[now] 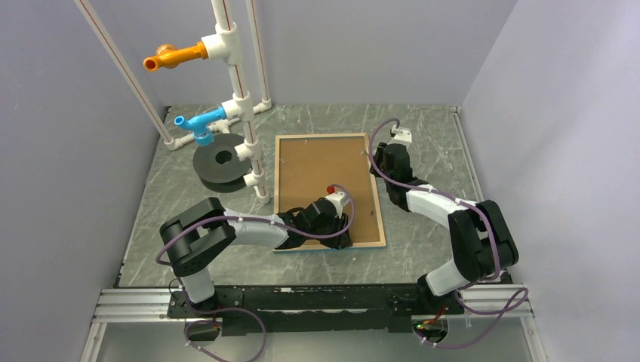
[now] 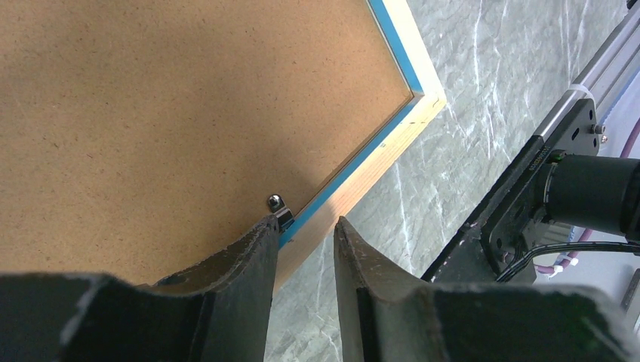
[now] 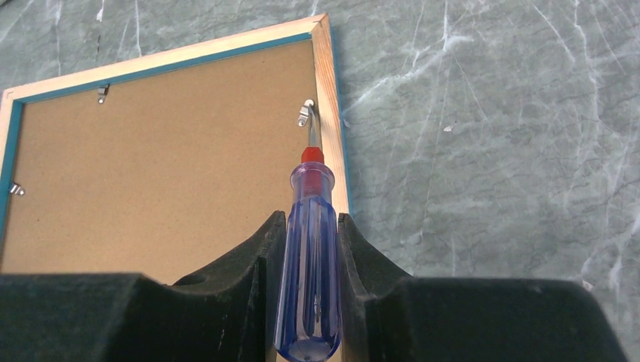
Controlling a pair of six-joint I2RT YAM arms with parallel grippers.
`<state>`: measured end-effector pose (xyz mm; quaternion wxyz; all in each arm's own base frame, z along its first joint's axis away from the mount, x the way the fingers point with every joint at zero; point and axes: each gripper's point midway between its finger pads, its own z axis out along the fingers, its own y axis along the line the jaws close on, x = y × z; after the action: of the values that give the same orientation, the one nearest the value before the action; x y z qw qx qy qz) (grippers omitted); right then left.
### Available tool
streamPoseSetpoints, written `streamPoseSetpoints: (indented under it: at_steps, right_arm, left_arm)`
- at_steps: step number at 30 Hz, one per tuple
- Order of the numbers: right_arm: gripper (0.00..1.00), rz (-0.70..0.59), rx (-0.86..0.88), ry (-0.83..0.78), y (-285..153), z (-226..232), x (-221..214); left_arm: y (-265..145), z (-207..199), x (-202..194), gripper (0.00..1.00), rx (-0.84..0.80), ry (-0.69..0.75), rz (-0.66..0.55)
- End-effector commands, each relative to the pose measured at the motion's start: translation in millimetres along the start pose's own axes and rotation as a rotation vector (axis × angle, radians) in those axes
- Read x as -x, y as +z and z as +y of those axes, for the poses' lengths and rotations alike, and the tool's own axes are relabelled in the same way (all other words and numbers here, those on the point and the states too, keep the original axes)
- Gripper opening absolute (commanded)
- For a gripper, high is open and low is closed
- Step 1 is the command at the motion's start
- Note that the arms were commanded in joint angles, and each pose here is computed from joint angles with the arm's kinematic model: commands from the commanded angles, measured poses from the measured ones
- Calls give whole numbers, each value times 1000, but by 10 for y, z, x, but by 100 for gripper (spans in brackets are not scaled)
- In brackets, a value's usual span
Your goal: Take the photo out of the frame
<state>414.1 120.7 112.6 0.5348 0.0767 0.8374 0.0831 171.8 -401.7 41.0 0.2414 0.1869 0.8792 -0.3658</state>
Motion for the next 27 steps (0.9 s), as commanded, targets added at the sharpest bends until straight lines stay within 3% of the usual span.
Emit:
streamPoseSetpoints:
  at_steps: [1, 12, 18, 27]
  right_arm:
    - [0, -38, 110, 43, -15, 199, 76]
    - [0, -81, 151, 55, -105, 231, 320]
    - [0, -107, 70, 40, -554, 160, 836]
    - [0, -35, 137, 18, -1108, 129, 676]
  left_arm:
    - [-53, 55, -270, 37, 19, -8, 83]
    - [-58, 41, -247, 38, 20, -5, 79]
    - [-212, -126, 30, 45, 16, 57, 39]
    - [-785, -392, 430, 51, -10, -43, -119]
